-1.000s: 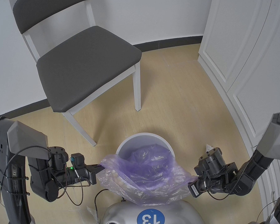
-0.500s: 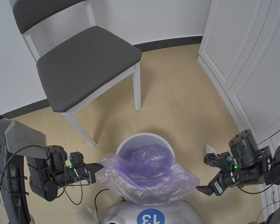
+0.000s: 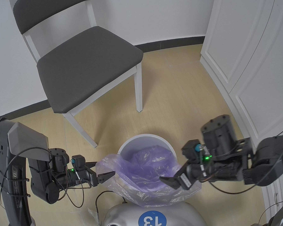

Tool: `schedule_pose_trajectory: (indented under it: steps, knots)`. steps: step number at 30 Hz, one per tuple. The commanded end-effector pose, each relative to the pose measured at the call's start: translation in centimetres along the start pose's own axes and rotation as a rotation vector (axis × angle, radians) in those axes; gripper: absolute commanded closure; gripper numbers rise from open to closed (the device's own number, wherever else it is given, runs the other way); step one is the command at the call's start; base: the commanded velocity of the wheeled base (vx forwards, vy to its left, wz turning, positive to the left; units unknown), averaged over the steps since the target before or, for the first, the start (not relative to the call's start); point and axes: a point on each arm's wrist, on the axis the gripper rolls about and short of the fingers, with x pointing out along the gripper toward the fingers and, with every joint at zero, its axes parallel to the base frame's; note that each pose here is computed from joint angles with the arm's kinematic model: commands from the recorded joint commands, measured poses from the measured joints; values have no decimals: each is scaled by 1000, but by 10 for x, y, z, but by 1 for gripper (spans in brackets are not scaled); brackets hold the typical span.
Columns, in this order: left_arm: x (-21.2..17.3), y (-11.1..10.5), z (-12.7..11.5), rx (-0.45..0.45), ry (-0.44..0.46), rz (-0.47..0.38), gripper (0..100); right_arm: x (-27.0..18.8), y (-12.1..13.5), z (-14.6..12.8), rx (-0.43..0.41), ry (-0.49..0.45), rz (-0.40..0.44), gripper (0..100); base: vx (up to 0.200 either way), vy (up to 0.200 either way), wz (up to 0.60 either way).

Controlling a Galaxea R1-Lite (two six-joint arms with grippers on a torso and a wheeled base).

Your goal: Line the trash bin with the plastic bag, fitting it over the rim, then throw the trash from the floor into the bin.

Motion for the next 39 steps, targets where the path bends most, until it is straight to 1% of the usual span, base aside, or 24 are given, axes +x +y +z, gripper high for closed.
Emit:
schedule_pose_trajectory:
  steps: [1,7,13,21,22,25,28,33,36,38,39]
  knots:
    - [-1,1,-1,6,-7,5,0,96,41,-7,-97,86,79,0,0,0,0]
    - [-1,1,0,7,-10,7,0,121,53,-9,-111,92,96,0,0,0,0]
    - [-5,2,6,15,-31,13,0,133,54,-6,-106,74,93,0,0,0,0]
    - [-6,1,8,17,-36,14,0,145,55,-12,-109,93,93,0,0,0,0]
    - [-6,1,8,17,-36,14,0,146,55,-14,-109,96,92,100,0,0,0]
    - [-6,2,8,18,-37,14,0,146,53,-13,-107,89,89,100,0,0,0]
    - [-5,2,8,18,-37,14,0,147,48,-8,-84,65,79,100,0,0,0]
    - [-6,4,8,16,-41,21,0,147,42,-8,-72,66,69,100,0,0,0]
    - [-6,4,9,17,-43,21,0,145,30,-3,-56,51,48,100,0,0,0]
    - [-5,5,8,17,-43,22,0,138,11,9,-33,12,14,100,0,0,0]
    - [-5,5,8,17,-43,22,0,138,11,9,-33,12,14,100,0,0,0]
